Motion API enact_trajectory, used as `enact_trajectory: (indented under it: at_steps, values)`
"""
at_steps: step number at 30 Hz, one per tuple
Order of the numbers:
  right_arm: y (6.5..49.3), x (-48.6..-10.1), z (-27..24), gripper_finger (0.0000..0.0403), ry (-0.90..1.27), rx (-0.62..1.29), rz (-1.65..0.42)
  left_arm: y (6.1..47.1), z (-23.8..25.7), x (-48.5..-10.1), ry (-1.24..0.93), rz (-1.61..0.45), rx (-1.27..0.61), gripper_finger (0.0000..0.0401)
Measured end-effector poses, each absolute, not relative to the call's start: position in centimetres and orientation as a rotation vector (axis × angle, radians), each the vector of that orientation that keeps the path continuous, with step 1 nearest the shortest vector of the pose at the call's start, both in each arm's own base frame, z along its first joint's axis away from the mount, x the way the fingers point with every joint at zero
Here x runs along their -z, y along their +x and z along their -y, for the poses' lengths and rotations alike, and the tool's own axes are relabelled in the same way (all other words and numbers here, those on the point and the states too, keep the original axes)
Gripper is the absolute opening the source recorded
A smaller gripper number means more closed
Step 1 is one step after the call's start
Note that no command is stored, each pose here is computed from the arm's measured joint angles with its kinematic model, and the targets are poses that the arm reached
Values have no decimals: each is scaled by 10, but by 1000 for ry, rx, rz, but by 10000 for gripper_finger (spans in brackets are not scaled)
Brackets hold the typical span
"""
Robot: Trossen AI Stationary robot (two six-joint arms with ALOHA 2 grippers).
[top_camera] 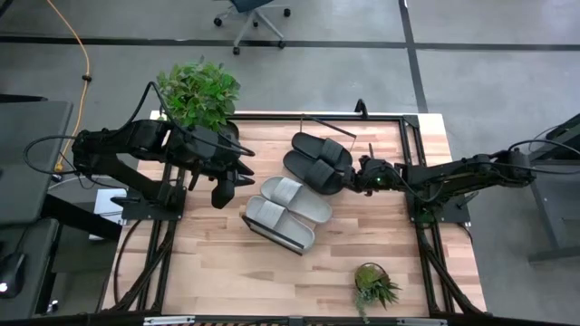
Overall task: Pick and place slides into the shelf
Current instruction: Put the black slide on the shelf
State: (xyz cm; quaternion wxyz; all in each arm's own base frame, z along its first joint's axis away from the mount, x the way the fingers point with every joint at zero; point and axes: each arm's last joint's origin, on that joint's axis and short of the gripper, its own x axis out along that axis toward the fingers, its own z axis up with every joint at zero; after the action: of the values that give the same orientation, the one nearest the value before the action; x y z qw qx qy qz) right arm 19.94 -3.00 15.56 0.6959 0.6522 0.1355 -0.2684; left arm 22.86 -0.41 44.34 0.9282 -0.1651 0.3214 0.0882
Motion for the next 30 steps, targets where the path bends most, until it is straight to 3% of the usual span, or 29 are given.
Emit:
enact_trajectory:
  at_steps: [10, 22, 30]
  values:
    - [196, -152, 31, 160, 1480, 674, -306, 229, 4, -443, -339, -658, -181, 106]
    - [193, -149, 32, 161, 1450, 767, -298, 229, 4, -443, -339, -659, -181, 106]
    - [203, -169, 34, 161, 1349, 808, -375, 229, 4, -443, -338, -659, -181, 106]
